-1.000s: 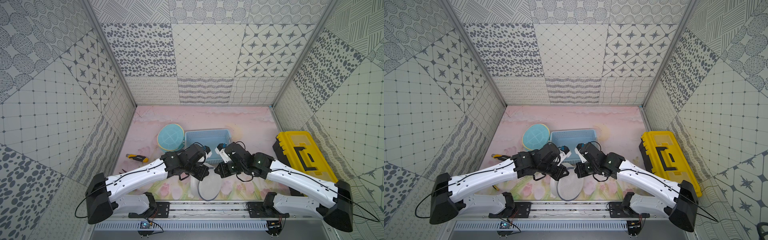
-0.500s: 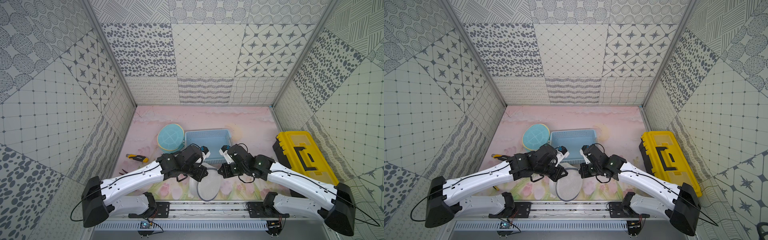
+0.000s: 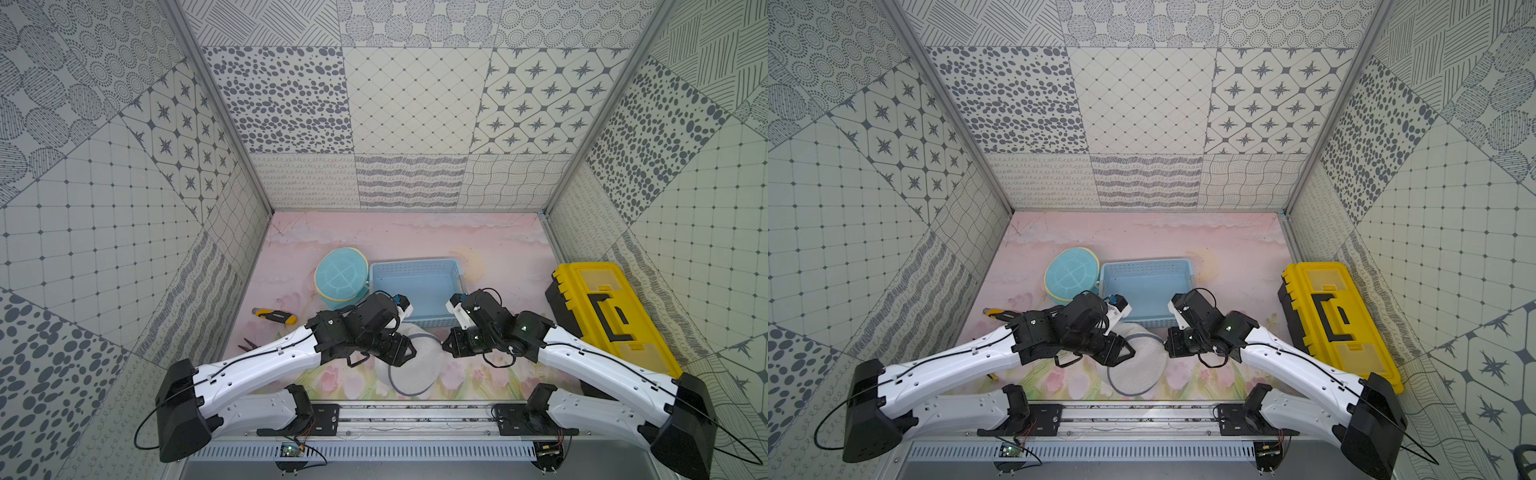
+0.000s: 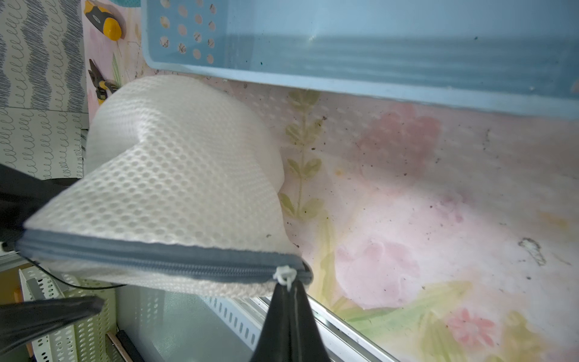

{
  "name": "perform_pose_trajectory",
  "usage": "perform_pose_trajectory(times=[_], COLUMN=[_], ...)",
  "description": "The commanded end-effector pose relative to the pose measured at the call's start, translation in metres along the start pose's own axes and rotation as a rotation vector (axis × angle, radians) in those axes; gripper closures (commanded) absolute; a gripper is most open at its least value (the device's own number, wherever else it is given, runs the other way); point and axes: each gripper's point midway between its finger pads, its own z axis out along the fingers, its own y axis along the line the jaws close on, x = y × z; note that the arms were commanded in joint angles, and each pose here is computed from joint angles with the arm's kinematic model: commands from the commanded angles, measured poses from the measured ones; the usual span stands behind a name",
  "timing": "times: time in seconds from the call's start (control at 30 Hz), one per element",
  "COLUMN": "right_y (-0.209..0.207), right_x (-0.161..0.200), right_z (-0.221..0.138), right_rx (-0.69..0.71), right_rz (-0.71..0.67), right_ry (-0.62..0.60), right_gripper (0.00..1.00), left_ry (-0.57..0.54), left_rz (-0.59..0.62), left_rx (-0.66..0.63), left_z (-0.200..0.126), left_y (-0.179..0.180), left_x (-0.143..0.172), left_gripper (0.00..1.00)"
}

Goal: Turn the laundry bag inside out
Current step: Zip the zipper on the laundry bag.

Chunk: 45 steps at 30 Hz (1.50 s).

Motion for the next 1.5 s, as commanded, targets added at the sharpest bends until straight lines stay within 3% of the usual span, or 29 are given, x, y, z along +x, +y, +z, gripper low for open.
perform_pose_trajectory(times=[0.0,0.13,0.33,0.53,0.8,1.07,1.2,1.43,1.47], right_y=[0.021,0.025,0.028,0.032,0.035,0.039,0.046,0.047,0.045], right_x=[-0.008,-0.008,-0.01,-0.011,-0.011,-0.02,-0.022,-0.019,-0.02], right_z=[-0.006,-0.005,-0.008,-0.007,-0.009,-0.014,-0.018,-0.018,-0.018], right_rx=[-0.042,-0.04,-0.048,-0.056,-0.059,-0.057,-0.076,-0.08,-0.072], right_rz=[-0.066,-0.081,-0.093,-0.106,-0.111,-0.121,-0.128,-0.12,-0.114], right_ry=[-0.005,-0.005,-0.013,-0.011,-0.014,-0.048,-0.055,-0.05,-0.056], right_gripper=[1.0,1.0,1.0,1.0,1.0,1.0,1.0,1.0,1.0], left_ry=[0.02,-0.078,-0.185,-0.127,-0.098,0.048,0.044,0.037,0.037], left_rz=[-0.009,0.064,0.173,0.203,0.256,0.221,0.209,0.195,0.192], left_rx=[-0.041,-0.005,-0.008,0.093,0.07,0.086,0.074,0.053,0.052], left_z=[-0.021,-0.043,-0.057,-0.016,0.011,0.031,0.031,0.031,0.031], left_y=[0.007,-0.008,-0.022,-0.043,-0.042,-0.035,-0.032,-0.027,-0.027], left_x=[0.011,-0.009,-0.043,-0.06,-0.072,-0.034,-0.032,-0.031,-0.031], left_gripper=[0.34,0.25,0.23,0.24,0.25,0.53,0.74,1.0,1.0])
